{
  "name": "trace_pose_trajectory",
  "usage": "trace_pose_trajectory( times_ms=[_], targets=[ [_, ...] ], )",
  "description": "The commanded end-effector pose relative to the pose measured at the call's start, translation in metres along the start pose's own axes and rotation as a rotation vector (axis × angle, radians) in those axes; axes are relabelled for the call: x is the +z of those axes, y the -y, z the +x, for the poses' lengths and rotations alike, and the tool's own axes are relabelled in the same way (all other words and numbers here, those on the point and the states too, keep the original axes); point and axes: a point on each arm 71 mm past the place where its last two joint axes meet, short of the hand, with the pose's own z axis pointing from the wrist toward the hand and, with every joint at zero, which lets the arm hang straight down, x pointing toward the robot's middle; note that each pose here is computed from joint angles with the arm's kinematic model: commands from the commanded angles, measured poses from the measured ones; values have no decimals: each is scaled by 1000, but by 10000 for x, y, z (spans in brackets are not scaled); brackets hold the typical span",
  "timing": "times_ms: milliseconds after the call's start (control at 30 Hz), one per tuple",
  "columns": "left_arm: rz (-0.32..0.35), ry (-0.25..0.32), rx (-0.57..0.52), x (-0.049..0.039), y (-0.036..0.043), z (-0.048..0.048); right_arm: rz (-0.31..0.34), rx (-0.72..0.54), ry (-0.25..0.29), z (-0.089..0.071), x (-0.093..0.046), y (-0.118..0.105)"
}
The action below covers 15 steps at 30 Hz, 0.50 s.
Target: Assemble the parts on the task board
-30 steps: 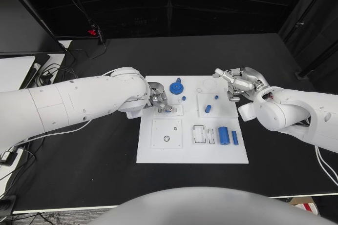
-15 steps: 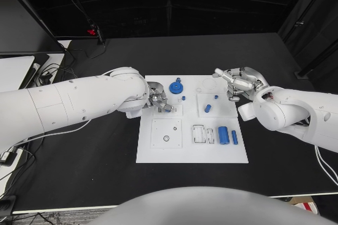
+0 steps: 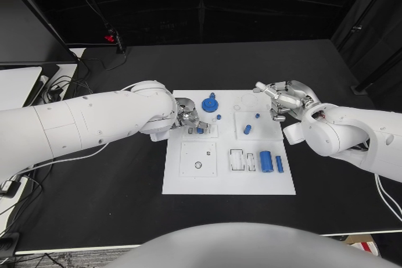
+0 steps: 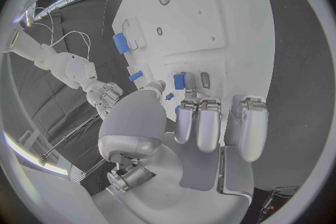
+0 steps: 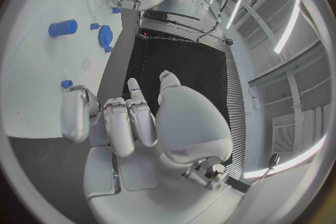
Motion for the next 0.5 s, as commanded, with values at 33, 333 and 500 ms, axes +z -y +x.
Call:
trace_pose_trajectory(
  times_ms=[33,333,500],
  targets=[
    [14,17,-9,-2,10,-11,-4,4,-10,12,3,-9],
    [42,58,-28,-8,30,-37,-3,4,-10,12,5,-5],
    [53,70,-34,-8,40,-45,-2,4,-11,15,7,-2]
  ],
)
